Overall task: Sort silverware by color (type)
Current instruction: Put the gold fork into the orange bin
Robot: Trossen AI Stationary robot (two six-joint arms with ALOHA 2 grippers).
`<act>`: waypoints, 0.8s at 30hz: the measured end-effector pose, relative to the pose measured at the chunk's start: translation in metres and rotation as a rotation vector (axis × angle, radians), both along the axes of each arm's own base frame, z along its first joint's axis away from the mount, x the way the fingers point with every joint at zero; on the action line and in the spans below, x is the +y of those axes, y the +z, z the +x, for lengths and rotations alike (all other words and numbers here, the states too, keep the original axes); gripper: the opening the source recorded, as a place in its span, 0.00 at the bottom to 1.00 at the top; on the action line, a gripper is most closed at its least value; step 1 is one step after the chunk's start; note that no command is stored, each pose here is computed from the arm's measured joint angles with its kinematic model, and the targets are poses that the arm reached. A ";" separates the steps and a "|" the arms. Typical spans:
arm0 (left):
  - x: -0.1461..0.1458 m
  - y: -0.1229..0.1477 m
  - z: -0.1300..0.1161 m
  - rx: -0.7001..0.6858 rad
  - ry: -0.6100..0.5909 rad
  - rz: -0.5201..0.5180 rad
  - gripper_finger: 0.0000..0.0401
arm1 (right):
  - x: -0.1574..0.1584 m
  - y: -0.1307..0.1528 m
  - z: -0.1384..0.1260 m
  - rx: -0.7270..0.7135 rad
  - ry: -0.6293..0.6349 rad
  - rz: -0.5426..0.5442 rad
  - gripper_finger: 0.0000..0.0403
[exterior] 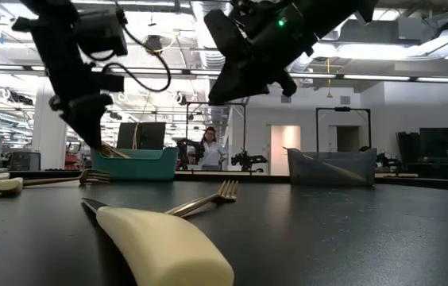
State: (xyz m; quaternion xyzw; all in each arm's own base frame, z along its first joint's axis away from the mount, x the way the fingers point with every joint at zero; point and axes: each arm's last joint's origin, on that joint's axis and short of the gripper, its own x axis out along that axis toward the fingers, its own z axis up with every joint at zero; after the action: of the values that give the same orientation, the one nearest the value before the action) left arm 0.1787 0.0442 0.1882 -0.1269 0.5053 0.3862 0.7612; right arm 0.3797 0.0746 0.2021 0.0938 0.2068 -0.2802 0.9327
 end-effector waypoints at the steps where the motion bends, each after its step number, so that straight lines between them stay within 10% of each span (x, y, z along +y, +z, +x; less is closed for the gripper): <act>1: 0.001 -0.005 -0.001 -0.016 0.014 0.003 0.34 | -0.001 0.000 0.000 0.001 -0.005 0.003 0.17; 24: 0.002 -0.053 -0.022 -0.004 0.050 0.023 0.34 | -0.005 -0.007 -0.004 0.070 -0.025 0.008 0.17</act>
State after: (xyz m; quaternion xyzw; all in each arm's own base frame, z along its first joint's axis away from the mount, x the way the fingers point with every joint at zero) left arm 0.1562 0.0462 0.1351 -0.1317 0.4961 0.4106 0.7536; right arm 0.3760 0.0693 0.1951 0.0903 0.2392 -0.2941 0.9209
